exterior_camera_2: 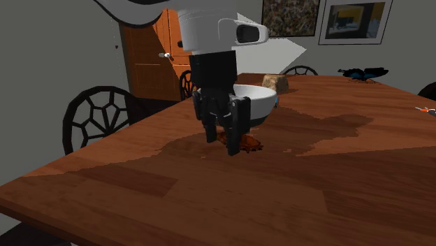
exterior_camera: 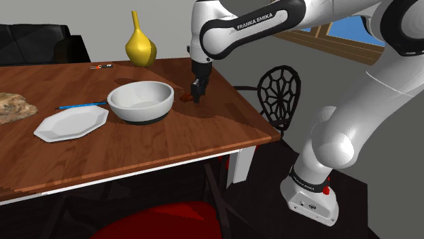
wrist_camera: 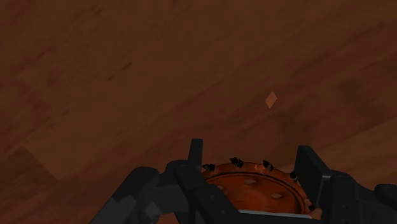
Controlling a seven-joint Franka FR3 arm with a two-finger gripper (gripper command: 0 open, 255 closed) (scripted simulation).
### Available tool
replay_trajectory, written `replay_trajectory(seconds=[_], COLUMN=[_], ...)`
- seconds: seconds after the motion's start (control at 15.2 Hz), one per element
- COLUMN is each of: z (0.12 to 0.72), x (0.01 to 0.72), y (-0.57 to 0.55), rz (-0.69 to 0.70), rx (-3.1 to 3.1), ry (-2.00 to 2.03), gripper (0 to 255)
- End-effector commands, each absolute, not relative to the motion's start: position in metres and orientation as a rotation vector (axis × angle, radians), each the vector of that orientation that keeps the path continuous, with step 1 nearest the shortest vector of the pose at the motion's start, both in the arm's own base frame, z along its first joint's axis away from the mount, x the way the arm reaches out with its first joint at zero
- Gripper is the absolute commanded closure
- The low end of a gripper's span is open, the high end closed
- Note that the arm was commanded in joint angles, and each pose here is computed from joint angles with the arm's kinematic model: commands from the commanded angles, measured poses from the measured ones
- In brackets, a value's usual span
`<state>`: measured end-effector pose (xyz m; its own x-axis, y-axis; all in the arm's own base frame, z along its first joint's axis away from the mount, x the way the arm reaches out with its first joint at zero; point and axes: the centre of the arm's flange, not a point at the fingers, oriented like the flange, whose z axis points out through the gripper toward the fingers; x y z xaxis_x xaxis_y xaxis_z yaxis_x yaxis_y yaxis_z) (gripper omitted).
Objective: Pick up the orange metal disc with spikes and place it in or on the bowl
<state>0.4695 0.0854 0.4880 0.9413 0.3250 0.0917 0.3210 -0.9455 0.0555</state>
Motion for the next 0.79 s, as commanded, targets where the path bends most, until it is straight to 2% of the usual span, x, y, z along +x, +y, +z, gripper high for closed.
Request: replay_trajectory(seconds=[0.0, 0.73], z=[0.498, 0.556], x=[0.47, 0.47], y=[0.085, 0.085], rz=[0.154, 0.154], rx=[3.056, 3.056], ry=[0.509, 0.509], gripper=[255, 255])
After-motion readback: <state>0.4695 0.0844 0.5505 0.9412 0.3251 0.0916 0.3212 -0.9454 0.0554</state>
